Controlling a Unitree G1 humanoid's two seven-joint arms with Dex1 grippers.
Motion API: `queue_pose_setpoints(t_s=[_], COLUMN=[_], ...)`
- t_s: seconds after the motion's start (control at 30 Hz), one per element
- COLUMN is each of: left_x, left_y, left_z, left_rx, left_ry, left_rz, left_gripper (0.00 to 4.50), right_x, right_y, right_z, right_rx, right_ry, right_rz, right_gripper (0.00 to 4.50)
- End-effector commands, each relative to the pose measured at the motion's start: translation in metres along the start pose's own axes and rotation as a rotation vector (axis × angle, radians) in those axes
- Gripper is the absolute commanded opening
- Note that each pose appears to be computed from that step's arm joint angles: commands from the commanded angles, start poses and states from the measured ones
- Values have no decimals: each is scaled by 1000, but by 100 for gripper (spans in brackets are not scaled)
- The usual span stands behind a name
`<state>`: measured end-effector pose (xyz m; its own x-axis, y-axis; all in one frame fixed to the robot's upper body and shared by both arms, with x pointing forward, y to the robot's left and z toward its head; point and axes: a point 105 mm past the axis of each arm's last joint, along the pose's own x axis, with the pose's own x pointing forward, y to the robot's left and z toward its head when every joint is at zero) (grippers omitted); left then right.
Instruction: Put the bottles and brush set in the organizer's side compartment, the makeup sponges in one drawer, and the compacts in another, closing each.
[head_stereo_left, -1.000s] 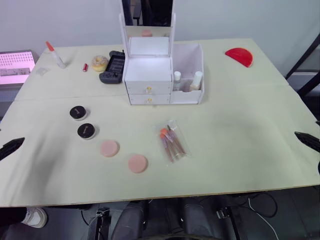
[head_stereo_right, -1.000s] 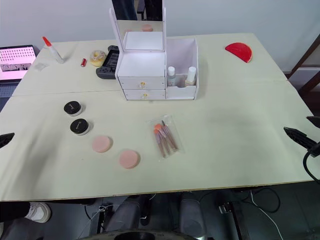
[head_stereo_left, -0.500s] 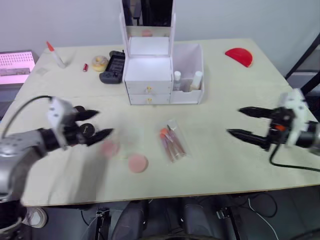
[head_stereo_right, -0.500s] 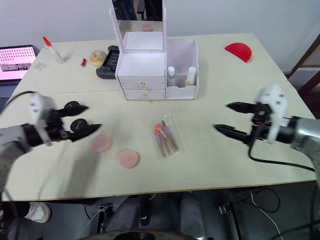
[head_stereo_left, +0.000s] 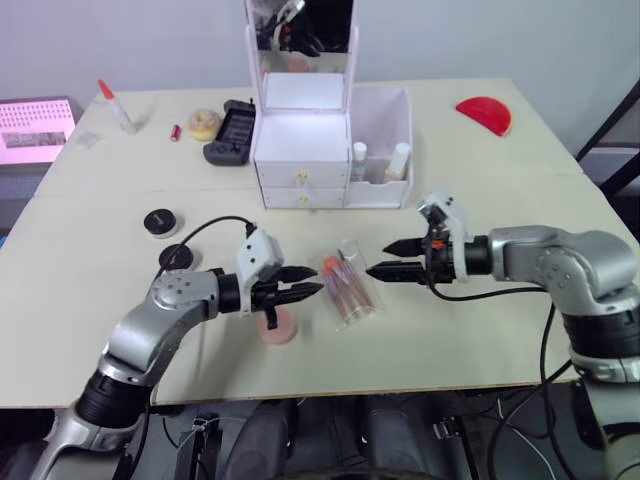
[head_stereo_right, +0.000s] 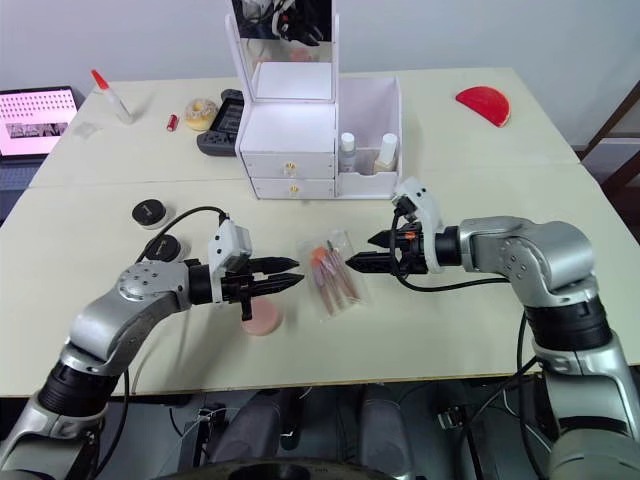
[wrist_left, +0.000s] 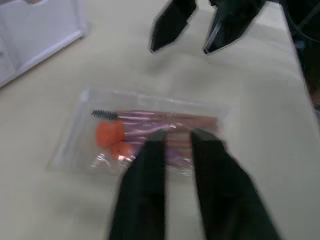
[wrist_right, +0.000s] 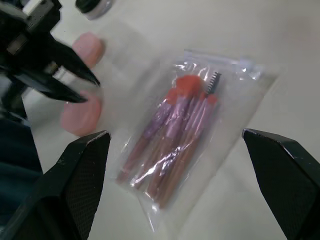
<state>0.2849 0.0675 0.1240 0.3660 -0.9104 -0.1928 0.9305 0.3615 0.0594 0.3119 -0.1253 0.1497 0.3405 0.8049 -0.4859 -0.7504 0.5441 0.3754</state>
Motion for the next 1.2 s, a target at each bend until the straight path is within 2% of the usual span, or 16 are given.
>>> queue_pose_setpoints(t_s=[0.03, 0.2, 0.4, 0.7, 0.87, 0.97, 1.1, 1.17, 1.2], left_x=[11, 23, 34, 42, 42, 39, 36, 35, 35], left_y=[-1, 1, 5, 4, 7, 8, 8, 7, 7], left_z=[-2, -16, -21, -41, -44, -45, -49, -50, -50], left_rx=[48, 51, 67, 133, 144, 152, 163, 163, 162], left_ry=[-1, 28, 46, 152, 162, 174, 195, 197, 197], left_rz=[-6, -9, -2, -46, -46, -50, -58, -59, -59], left_gripper=[6, 6, 6, 6, 6, 0, 0, 0, 0], right_x=[3, 15, 28, 53, 58, 58, 55, 54, 54], right_y=[-1, -6, -4, 6, -2, -5, -8, -9, -10], right_z=[4, -4, -14, -20, -25, -22, -18, -18, -18], right_rx=[35, 136, 187, 255, 262, 267, 277, 280, 281], right_ry=[18, 74, 119, 154, 166, 153, 142, 141, 141], right_rz=[6, 31, 63, 114, 68, 54, 52, 48, 48], right_gripper=[450, 450, 450, 450, 450, 358, 166, 55, 17])
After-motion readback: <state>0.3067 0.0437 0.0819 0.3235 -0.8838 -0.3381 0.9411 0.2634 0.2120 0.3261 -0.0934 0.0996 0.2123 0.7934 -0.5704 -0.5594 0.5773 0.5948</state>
